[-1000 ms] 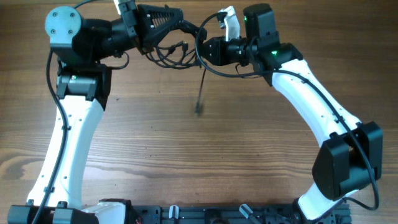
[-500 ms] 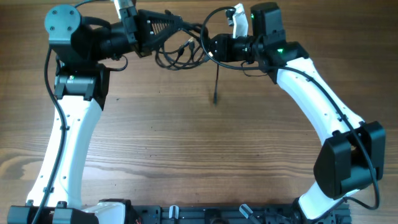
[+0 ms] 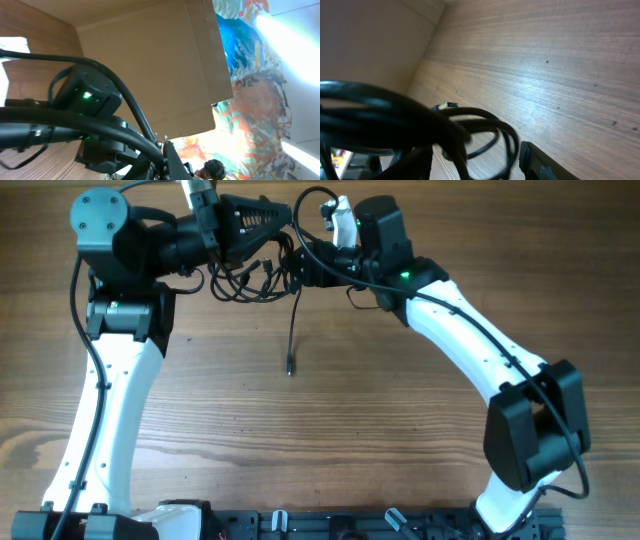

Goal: Untangle cables

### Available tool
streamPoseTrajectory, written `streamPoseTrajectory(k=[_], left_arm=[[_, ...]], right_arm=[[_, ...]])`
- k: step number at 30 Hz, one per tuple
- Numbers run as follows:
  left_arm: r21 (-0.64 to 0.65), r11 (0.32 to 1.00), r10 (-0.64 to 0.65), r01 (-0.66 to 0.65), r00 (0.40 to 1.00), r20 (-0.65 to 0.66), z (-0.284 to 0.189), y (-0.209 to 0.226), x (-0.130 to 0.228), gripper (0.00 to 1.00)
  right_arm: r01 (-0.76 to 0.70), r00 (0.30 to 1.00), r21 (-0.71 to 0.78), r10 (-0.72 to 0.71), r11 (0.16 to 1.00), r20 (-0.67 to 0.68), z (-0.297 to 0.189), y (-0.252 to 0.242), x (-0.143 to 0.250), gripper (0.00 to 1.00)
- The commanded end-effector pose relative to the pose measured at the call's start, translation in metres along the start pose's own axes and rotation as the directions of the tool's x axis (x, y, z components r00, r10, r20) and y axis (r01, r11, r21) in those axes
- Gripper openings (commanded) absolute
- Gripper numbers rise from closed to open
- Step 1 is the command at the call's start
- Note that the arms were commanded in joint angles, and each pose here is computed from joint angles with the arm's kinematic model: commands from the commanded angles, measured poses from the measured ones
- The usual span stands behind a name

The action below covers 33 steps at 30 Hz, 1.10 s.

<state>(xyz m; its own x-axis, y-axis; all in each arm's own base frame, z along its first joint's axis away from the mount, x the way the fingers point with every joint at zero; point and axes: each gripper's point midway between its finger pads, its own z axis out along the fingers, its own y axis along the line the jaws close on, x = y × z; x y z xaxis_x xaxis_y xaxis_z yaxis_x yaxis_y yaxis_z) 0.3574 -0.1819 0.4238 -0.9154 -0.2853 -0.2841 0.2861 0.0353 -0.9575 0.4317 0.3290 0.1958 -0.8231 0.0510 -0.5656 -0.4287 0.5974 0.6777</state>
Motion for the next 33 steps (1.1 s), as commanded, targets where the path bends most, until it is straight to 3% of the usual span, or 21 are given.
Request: streamPoseTrajectory(k=[1,8,11,18,25,28,33], left_arm=[[0.014,1.000,0.026,-0.026,0.999,0.033,-0.004,-0.019,-0.002,0.04],[0.011,0.998,0.065,-0.065,0.997,0.035,-0.005,-0.018,-0.003,0.04],[0.008,0.991,0.134,-0.134,0.991,0.021,-0.005,-0.017,0.000,0.04],[-0.103,0.983,0.150,-0.153,0.988,-0.036,-0.007,0.032,0.012,0.04],[-0.212,0.944,0.227,-0.252,0.965,-0.135,-0.011,0.097,0.027,0.04],[-0.427,0.878,0.188,-0.216,0.976,-0.109,-0.023,0.149,0.019,0.04],[-0.803,0.590,0.124,-0.083,0.992,-0.011,-0.077,0.228,0.007,0.04]], right_arm=[[-0.083,0.997,0.045,0.083,0.996,0.000,0.020,-0.008,0.010,0.55],[-0.141,0.990,0.143,0.138,0.980,0.027,0.013,-0.038,0.006,0.14],[-0.179,0.984,0.176,0.178,0.968,0.020,0.001,-0.059,0.004,0.06],[-0.199,0.979,0.100,0.203,0.975,-0.030,-0.038,-0.091,-0.006,0.04],[-0.150,0.984,0.162,0.163,0.975,-0.071,-0.062,-0.116,0.002,0.05],[-0.115,0.988,0.271,0.139,0.956,-0.068,-0.080,-0.130,0.002,0.04],[-0.125,0.990,0.366,0.139,0.922,-0.012,-0.123,-0.138,-0.012,0.04]])
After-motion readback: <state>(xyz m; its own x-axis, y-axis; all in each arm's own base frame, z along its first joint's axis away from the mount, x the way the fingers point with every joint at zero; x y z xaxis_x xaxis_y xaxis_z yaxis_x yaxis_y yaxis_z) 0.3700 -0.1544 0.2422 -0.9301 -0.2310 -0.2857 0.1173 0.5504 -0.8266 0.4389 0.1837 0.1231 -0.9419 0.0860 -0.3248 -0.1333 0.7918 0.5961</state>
